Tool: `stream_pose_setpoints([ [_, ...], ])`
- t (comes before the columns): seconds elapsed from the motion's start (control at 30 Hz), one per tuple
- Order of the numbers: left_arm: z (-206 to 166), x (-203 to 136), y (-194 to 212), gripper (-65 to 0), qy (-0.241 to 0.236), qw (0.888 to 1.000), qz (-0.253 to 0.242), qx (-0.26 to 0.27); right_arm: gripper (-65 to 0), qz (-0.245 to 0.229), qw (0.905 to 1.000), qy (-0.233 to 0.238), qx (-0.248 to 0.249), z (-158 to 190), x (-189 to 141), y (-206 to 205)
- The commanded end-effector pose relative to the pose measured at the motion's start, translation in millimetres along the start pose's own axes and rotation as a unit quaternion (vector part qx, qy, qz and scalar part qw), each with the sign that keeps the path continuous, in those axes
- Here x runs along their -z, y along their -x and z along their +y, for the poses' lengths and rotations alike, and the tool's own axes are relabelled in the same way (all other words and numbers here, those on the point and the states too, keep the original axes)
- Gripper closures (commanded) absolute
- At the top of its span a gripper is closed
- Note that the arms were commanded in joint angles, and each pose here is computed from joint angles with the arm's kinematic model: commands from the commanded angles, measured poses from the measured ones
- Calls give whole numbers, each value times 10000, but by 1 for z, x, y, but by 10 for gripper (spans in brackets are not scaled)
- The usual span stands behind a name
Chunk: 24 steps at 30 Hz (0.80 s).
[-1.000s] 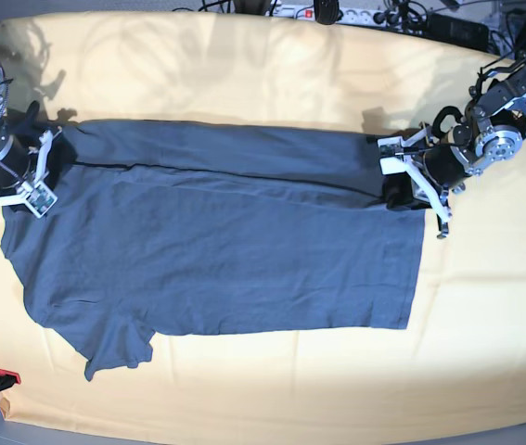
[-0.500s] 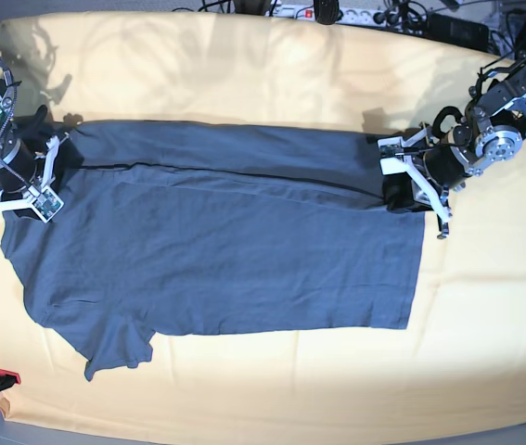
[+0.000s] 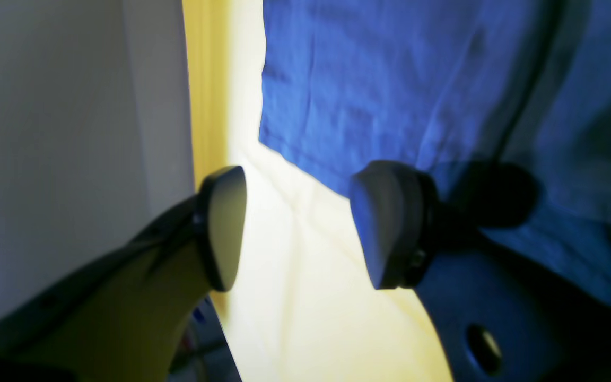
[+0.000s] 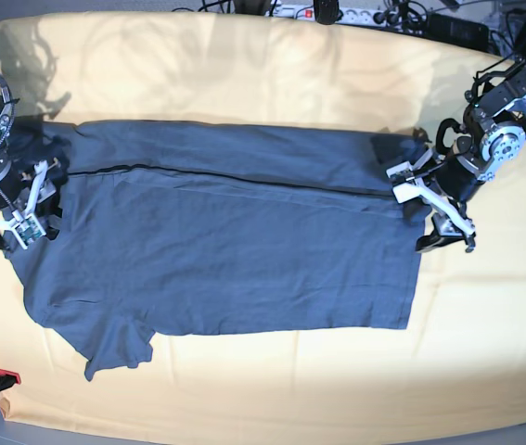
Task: Fold the T-shirt properly
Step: 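Lay the shoulder edge back down and release with both grippers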
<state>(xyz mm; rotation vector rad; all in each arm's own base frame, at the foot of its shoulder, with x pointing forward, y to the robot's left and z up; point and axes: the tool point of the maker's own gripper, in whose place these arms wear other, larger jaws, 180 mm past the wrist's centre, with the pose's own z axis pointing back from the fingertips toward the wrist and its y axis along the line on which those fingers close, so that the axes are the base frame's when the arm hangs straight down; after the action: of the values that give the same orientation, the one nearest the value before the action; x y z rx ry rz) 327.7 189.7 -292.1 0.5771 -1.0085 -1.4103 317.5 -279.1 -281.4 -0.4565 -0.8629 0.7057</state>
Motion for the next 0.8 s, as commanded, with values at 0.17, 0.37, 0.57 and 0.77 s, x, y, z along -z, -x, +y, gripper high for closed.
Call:
stream_pose_setpoints([
  [0.17, -29, -14, 6, -365, 1140, 9934, 126, 22, -419, 244, 9952, -905, -298, 26, -15, -3],
  [0.37, -91, -69, -27, -365, 3352, 9400, -638, -4, -418, 498, 9762, -2062, -453, 71, -30, 14],
  [0.57, -115, -82, -21, -365, 3793, 9228, -627, 271, -418, 796, 9602, -2636, -471, 109, -47, 45],
  [0.77, -118, -61, 19, -365, 3460, 9358, -240, 628, -418, 690, 9586, -2749, -257, 123, -53, 49],
])
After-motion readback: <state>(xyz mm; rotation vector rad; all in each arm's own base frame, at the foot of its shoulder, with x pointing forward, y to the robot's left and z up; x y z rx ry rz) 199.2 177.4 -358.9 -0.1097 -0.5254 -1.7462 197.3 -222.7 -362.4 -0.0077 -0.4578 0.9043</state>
